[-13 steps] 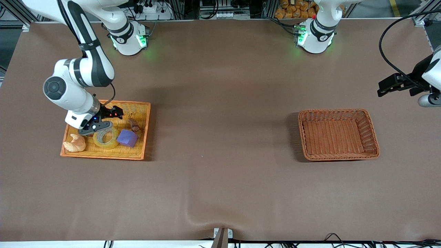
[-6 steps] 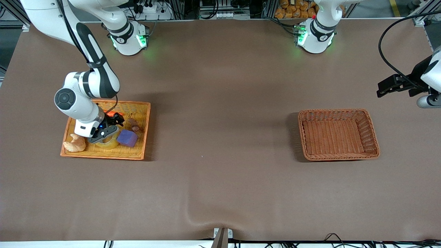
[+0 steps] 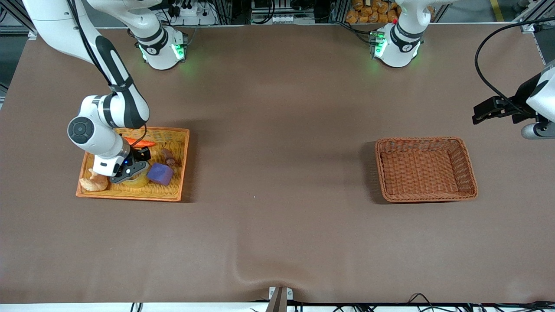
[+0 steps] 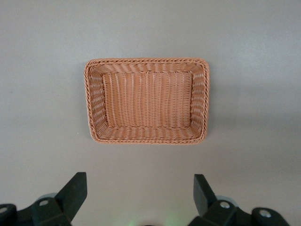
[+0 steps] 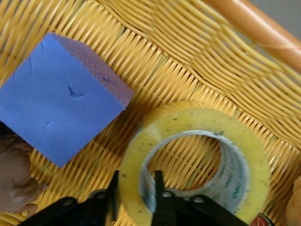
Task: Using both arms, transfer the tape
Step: 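Lift the tape roll with the right gripper toward the table middle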
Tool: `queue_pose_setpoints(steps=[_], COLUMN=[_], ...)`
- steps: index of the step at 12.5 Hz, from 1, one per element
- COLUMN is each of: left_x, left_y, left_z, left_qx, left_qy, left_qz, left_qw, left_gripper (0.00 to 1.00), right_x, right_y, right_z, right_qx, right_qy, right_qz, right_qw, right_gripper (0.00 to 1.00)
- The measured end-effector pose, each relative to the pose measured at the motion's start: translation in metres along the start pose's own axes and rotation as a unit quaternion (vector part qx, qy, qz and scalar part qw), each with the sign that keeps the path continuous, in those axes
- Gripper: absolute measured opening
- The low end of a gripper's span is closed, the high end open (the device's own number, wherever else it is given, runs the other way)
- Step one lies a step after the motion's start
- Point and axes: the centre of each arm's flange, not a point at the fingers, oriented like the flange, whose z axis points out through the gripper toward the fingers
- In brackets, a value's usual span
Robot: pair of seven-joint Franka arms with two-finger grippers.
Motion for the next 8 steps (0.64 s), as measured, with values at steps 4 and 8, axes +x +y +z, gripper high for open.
queue_pose_setpoints(steps=[4,8], left_x=[0.000,0.002], left_y=[0.000,0.000], left_z=[0.001,0.003], left_qx=[0.000,0.000], left_qy=[-0.001,-0.002], left_qz=[0.000,0.000], left_qw=[1.000,1.000], left_gripper=[1.00,1.00], right_x=[0.014,0.043], right_y=[0.009,0.010], right_z=[-0.039,-0.152], right_qx=[0.031,0.059], right_qy=[-0.046,-0.066], right_qz=[0.001,-0.007], right_qw=[0.998,0.996], right_gripper=[0.22,0.22])
